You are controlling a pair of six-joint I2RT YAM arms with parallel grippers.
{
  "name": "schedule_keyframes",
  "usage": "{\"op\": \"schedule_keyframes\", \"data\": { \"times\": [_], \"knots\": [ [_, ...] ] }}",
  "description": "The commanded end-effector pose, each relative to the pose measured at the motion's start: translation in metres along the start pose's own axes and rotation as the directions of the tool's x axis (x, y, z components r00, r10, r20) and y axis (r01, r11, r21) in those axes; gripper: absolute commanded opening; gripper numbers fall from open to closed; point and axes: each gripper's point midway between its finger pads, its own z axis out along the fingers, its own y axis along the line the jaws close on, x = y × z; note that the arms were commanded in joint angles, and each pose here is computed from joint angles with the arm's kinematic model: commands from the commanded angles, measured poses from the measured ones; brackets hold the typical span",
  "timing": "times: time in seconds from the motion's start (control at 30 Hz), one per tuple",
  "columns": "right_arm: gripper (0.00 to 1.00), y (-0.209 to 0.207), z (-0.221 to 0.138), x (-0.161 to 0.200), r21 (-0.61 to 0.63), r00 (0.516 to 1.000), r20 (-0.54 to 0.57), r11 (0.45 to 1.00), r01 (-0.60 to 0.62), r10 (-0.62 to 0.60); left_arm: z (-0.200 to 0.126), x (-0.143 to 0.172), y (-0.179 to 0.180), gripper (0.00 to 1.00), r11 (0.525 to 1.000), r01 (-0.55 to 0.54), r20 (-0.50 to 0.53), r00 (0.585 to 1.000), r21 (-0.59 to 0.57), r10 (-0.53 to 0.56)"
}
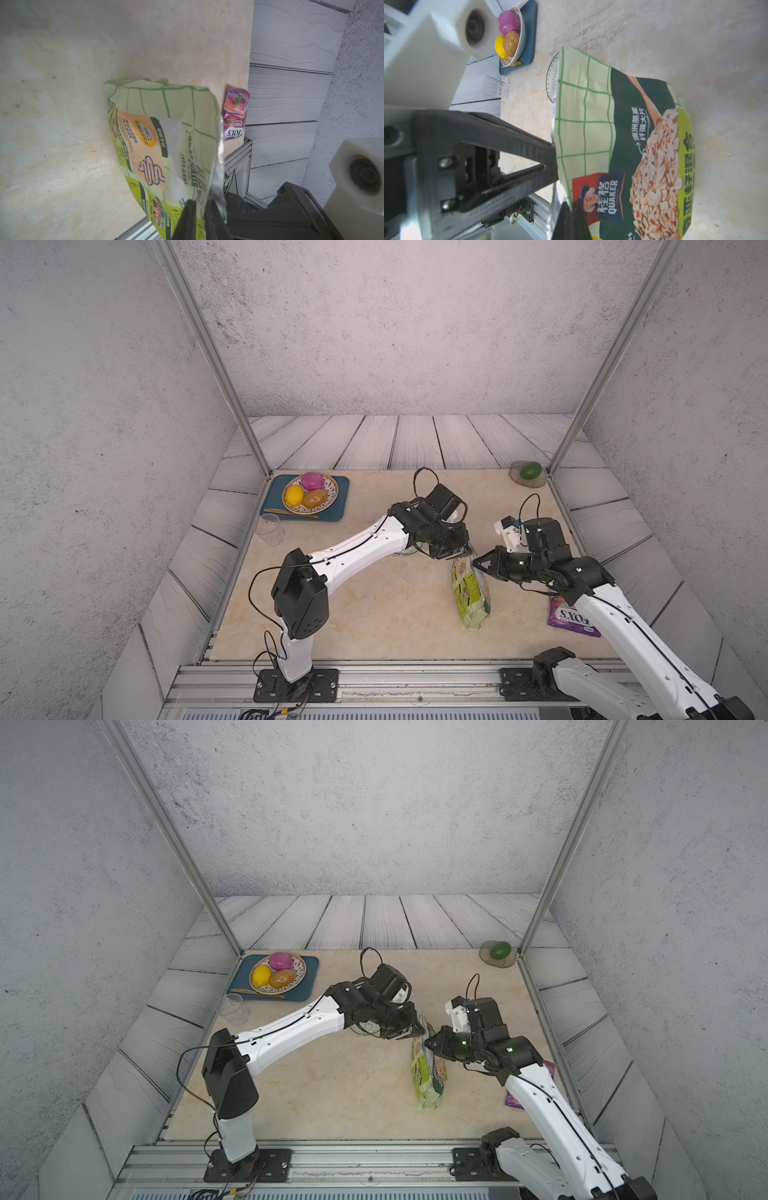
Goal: Pour the oats into the breakfast bowl
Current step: Open the oats bag at the center of the board.
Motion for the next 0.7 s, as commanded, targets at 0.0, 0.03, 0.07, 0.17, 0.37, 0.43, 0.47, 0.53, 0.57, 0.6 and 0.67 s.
{"op": "schedule_keyframes", "data": {
  "times": [0.0,0.03,0.07,0.17,0.37,0.43,0.47,0.53,0.57,0.6,0.67],
  "knots": [
    [0.00,0.015,-0.005,-0.011,-0.046,0.999,0.031,0.999,0.028,-0.027,0.005,-0.002,0.007,0.14,1.000,0.001,-0.013,1.000,-0.031,-0.002],
    [0.00,0.015,-0.005,-0.011,-0.047,0.999,0.032,0.998,0.028,-0.027,0.006,-0.002,0.007,0.15,0.999,0.002,-0.016,1.000,-0.033,-0.003],
    [0.00,0.015,-0.005,-0.011,-0.048,0.999,0.032,0.998,0.028,-0.027,0.007,-0.002,0.008,0.15,0.999,0.005,-0.018,1.000,-0.036,-0.006],
    [0.00,0.016,-0.005,-0.012,-0.050,0.999,0.034,0.998,0.029,-0.027,0.009,0.000,0.010,0.13,0.999,0.010,-0.027,1.000,-0.048,-0.011],
    [0.00,0.013,-0.005,-0.012,-0.038,0.999,0.036,0.999,0.028,-0.027,0.014,0.001,0.010,0.00,0.998,0.012,-0.047,0.999,-0.057,-0.015],
    [0.04,0.008,-0.005,-0.010,-0.006,0.999,0.025,0.999,0.032,-0.032,0.014,0.002,0.009,0.00,0.998,0.007,-0.047,0.999,-0.059,-0.010],
    [0.05,0.005,-0.005,-0.009,0.009,0.999,0.019,0.999,0.035,-0.035,0.013,0.001,0.009,0.00,0.998,0.006,-0.045,0.999,-0.057,-0.009],
    [0.06,0.002,-0.006,-0.008,0.026,0.999,0.019,0.999,0.036,-0.036,0.012,0.001,0.008,0.00,0.999,0.002,-0.040,0.999,-0.053,-0.004],
    [0.06,0.002,-0.006,-0.007,0.028,0.999,0.021,0.999,0.035,-0.036,0.012,0.001,0.008,0.00,0.999,-0.001,-0.040,0.999,-0.052,-0.001],
    [0.07,0.001,-0.006,-0.007,0.028,0.999,0.021,0.999,0.032,-0.033,0.011,0.001,0.008,0.00,0.999,-0.001,-0.039,0.999,-0.051,-0.001],
    [0.08,0.001,-0.006,-0.008,0.033,0.999,0.025,0.999,0.028,-0.029,0.012,0.002,0.007,0.00,0.999,-0.002,-0.040,0.999,-0.050,0.000]
  ]
}}
